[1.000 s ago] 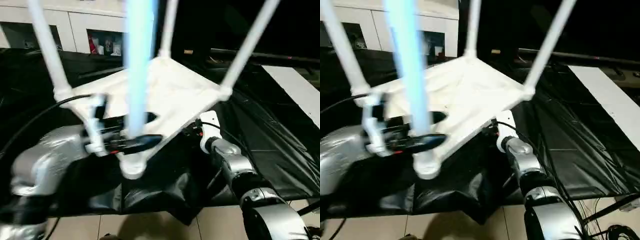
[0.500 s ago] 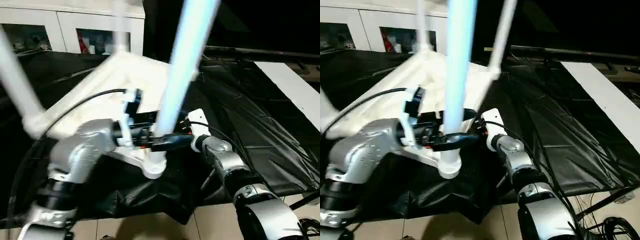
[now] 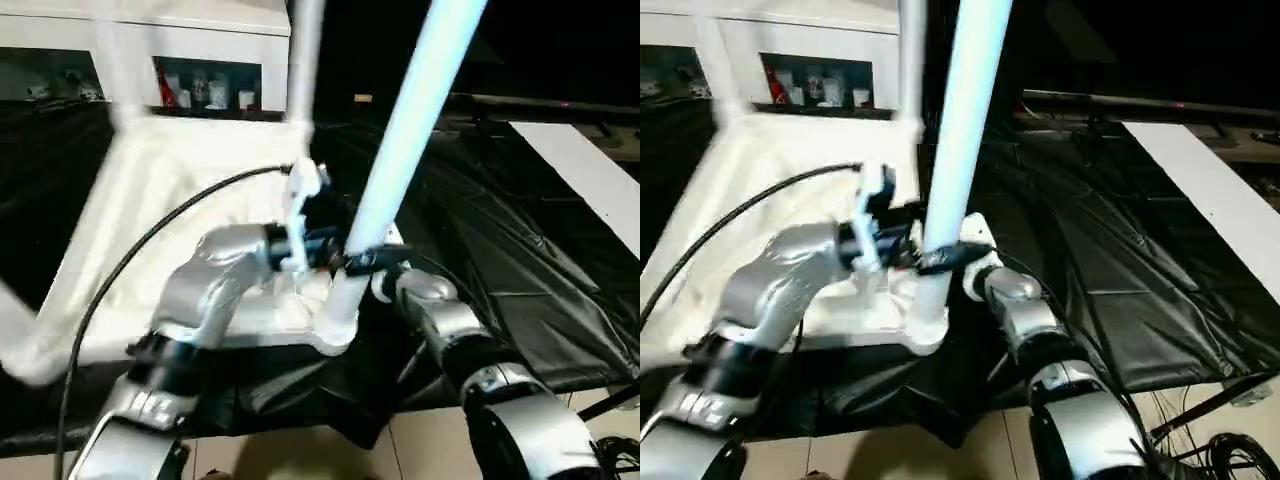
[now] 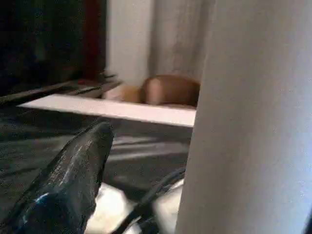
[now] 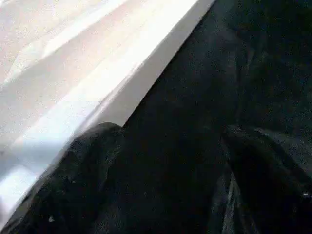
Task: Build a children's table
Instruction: Rotate table base
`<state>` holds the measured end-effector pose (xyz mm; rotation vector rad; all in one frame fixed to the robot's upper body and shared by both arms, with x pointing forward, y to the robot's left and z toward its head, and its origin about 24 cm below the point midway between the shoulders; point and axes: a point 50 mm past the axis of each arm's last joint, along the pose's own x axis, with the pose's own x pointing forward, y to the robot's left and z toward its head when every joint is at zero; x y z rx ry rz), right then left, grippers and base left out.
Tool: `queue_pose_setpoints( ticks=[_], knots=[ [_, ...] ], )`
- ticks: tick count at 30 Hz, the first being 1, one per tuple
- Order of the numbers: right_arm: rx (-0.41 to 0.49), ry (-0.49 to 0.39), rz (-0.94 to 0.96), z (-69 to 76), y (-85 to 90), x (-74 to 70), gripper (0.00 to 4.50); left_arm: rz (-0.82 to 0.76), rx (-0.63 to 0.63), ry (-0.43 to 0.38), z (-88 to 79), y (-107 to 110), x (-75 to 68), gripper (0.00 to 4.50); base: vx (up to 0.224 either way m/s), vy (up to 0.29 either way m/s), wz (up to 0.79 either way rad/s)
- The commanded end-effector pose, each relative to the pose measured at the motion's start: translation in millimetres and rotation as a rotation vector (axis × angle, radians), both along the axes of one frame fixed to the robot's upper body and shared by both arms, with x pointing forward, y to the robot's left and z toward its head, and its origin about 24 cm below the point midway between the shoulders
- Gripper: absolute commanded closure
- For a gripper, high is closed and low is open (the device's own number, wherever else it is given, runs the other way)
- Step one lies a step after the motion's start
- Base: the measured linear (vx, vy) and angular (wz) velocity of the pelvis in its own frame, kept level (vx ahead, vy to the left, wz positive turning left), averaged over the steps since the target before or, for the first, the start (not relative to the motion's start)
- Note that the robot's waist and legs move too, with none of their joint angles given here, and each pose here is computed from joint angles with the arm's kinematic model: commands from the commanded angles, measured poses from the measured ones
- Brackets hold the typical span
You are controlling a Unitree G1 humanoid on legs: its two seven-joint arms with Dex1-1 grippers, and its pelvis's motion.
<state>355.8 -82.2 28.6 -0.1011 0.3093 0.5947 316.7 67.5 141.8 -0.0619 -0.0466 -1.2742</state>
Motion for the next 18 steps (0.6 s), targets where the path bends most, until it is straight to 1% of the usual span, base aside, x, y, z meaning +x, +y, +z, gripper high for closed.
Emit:
queue_pose_setpoints(
  ticks=[1, 4, 5, 7, 8, 10, 11, 14, 17, 18],
  knots=[
    [0.012, -0.042, -0.037, 9.4, -7.0, 6.6, 0.59, 0.096, 0.051, -0.012, -3.4, 11.5, 9.6, 0.03, 0.0, 0.0, 0.0],
    [0.022, -0.062, -0.08, 14.3, -17.6, 10.2, 0.59, 0.115, 0.06, -0.008, -5.1, 20.9, 11.5, 0.03, 0.0, 0.0, 0.0],
    [0.023, -0.063, -0.082, 14.6, -18.3, 10.4, 0.59, 0.116, 0.061, -0.008, -5.3, 21.5, 11.6, 0.03, 0.0, 0.0, 0.0],
    [0.034, -0.095, -0.128, 21.1, -34.1, 13.4, 0.59, 0.137, 0.095, 0.0, -10.0, 34.5, 13.3, 0.03, 0.0, 0.0, 0.0],
    [0.035, -0.1, -0.134, 22.1, -36.6, 13.7, 0.59, 0.142, 0.1, 0.002, -10.8, 36.2, 13.8, 0.03, 0.0, 0.0, 0.0],
    [0.037, -0.122, -0.162, 27.1, -54.1, 14.5, 0.59, 0.177, 0.133, 0.003, -16.2, 49.7, 15.6, 0.03, 0.0, 0.0, 0.0],
    [0.036, -0.13, -0.168, 29.1, -62.1, 14.1, 0.59, 0.175, 0.151, 0.003, -18.9, 54.8, 14.3, 0.03, 0.0, 0.0, 0.0],
    [0.022, -0.136, -0.168, 30.7, -74.0, 12.2, 0.59, 0.146, 0.177, 0.001, -23.1, 58.0, 8.9, 0.03, 0.0, 0.0, 0.0],
    [-0.047, -0.118, -0.127, 27.8, -93.1, 4.9, 0.59, 0.03, 0.294, 0.044, -40.4, 60.0, -7.8, 0.03, 0.0, 0.0, 0.0],
    [-0.06, -0.115, -0.118, 27.3, -95.8, 3.6, 0.59, 0.013, 0.315, 0.053, -43.5, 60.4, -10.4, 0.03, 0.0, 0.0, 0.0]
  ],
)
